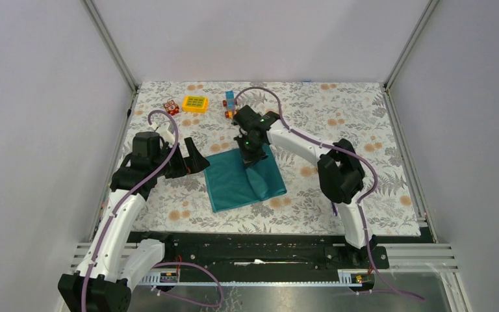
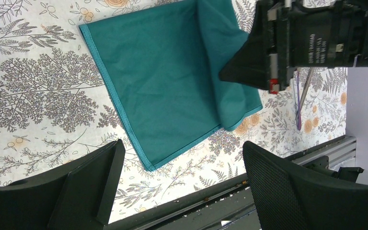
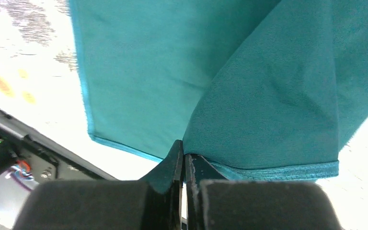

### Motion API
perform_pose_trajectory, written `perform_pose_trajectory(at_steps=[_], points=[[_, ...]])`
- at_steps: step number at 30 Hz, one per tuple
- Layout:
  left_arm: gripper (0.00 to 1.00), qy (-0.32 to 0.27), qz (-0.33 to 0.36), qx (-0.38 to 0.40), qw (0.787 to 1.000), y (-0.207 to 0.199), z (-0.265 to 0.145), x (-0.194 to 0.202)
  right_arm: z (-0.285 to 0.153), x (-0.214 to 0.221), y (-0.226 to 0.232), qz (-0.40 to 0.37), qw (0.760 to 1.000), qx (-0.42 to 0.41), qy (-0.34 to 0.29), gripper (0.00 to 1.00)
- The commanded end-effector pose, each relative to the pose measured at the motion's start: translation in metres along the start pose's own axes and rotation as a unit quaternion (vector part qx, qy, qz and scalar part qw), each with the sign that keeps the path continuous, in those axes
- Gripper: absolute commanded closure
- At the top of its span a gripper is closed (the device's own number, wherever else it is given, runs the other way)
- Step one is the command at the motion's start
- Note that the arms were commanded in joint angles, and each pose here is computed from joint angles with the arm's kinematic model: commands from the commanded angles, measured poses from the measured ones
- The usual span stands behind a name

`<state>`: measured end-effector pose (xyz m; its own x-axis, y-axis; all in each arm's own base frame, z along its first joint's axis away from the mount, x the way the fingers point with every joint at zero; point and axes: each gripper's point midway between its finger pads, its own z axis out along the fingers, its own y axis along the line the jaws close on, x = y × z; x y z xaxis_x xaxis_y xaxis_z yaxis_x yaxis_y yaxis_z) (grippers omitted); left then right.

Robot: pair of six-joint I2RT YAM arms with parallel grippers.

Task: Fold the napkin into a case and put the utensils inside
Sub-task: Fold the rectangle-folded napkin at the center of the board.

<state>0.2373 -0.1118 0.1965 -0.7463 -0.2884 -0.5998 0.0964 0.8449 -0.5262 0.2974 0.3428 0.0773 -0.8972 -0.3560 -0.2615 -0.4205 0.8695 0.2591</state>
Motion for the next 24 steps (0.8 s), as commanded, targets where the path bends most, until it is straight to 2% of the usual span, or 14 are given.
perform_pose_trajectory(at_steps=[1, 11, 24], points=[[0.01, -0.024, 0.007, 0.003, 1.000, -0.002, -0.001, -0.008, 0.007, -0.012, 0.057, -0.010, 0.997, -0.072, -0.010, 1.00], [0.01, -0.024, 0.008, 0.003, 1.000, -0.002, 0.000, -0.008, 0.027, -0.010, 0.093, -0.020, 0.994, -0.108, 0.010, 1.00], [0.01, -0.022, 0.007, 0.004, 1.000, -0.001, 0.001, -0.007, 0.047, -0.018, 0.096, -0.017, 0.995, -0.100, 0.009, 1.00]])
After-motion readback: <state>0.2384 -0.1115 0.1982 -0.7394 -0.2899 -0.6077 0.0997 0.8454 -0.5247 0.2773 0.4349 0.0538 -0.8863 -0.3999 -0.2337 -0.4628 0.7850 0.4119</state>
